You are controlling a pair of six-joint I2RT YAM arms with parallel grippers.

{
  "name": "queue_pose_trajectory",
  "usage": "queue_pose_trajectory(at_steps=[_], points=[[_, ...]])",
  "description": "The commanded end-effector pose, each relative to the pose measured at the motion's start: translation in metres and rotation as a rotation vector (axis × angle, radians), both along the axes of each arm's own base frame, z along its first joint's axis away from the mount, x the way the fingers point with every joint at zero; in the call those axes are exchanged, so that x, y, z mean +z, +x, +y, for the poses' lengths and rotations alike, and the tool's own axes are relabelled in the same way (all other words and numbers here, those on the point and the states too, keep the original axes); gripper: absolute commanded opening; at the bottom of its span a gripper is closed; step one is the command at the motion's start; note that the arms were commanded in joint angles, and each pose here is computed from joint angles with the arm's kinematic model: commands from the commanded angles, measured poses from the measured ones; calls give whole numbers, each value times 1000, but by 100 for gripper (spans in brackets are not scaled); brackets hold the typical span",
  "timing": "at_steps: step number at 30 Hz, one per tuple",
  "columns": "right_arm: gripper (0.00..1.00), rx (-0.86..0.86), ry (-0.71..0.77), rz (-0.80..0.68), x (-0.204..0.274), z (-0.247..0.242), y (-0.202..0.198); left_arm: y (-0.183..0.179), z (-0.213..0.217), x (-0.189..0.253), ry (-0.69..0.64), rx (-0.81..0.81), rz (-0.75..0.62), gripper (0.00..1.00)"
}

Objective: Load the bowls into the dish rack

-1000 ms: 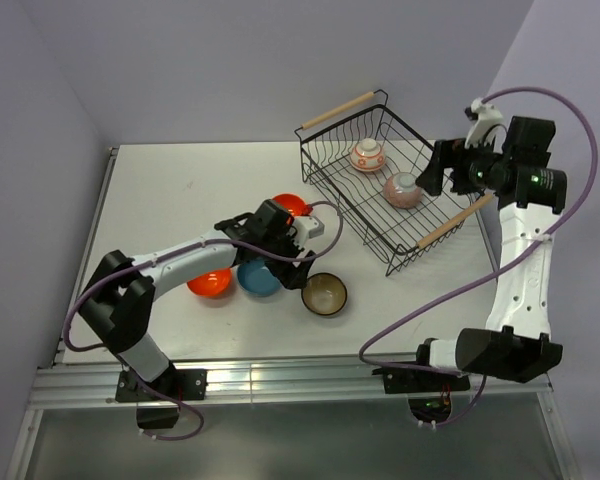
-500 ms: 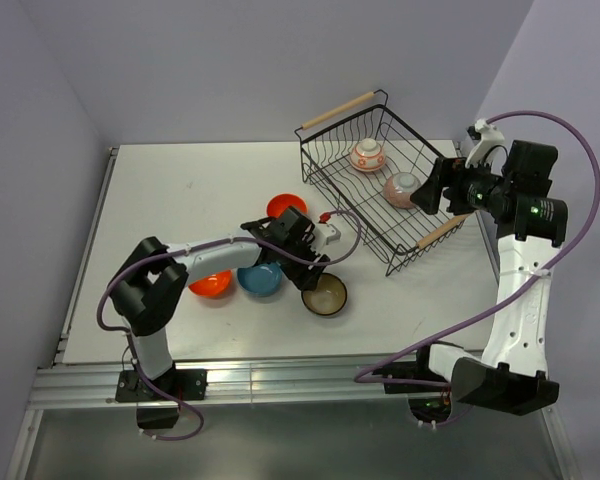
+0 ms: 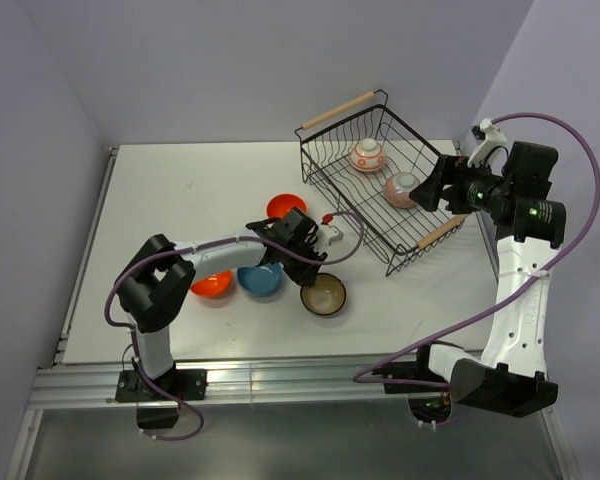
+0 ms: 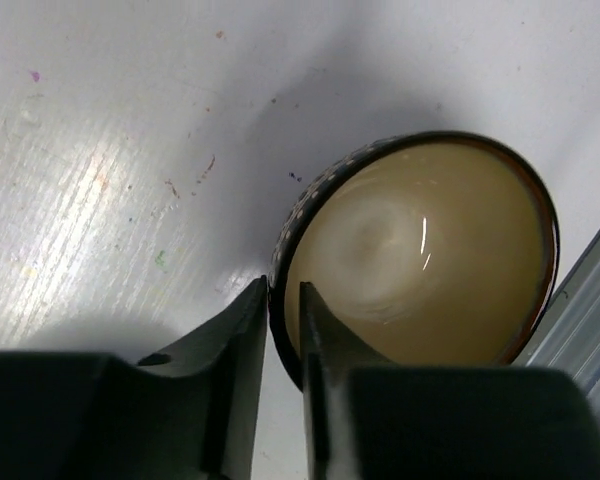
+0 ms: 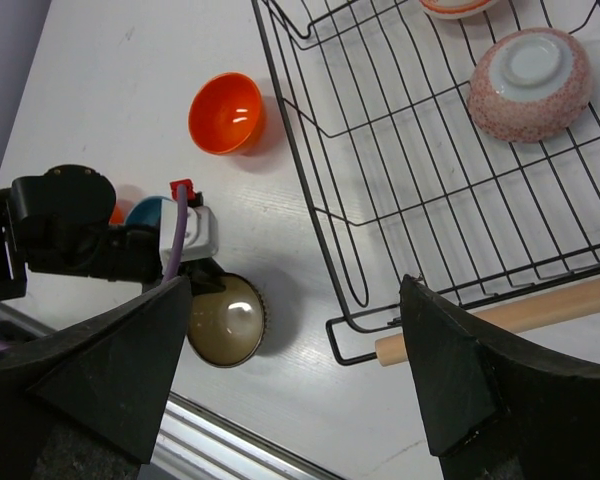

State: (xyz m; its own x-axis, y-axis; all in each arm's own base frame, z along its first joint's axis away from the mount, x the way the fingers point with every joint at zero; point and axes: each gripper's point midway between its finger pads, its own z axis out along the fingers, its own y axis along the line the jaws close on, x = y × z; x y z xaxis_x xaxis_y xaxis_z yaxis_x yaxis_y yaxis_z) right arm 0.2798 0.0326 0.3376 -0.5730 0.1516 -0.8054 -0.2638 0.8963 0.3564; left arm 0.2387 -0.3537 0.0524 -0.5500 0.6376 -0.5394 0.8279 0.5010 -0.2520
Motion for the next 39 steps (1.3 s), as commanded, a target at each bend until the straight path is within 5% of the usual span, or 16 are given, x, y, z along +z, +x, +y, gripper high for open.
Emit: queue_pose_trajectory(at_steps=[1,4,12,16,22,30,39], points=[[91,-14,16,-65,19,0,6,5,-18,16,-53,-2,-2,23],[91,-21,8,-94,25,-2,8,8,-19,32,-76,10,-23,1],[88,18,98,-118,48,9,19,17,-15,151,-358,95,-121,0],[88,89,228,-185,72,28,25,37,16,229,-542,182,-217,0],[89,228,341,-281,116,70,36,72,63,300,-637,351,-363,0],[90,474,433,-191,106,155,31,75,67,330,-746,383,-334,0],[90,518,484,-19,61,220,32,94,79,337,-789,458,-316,0]])
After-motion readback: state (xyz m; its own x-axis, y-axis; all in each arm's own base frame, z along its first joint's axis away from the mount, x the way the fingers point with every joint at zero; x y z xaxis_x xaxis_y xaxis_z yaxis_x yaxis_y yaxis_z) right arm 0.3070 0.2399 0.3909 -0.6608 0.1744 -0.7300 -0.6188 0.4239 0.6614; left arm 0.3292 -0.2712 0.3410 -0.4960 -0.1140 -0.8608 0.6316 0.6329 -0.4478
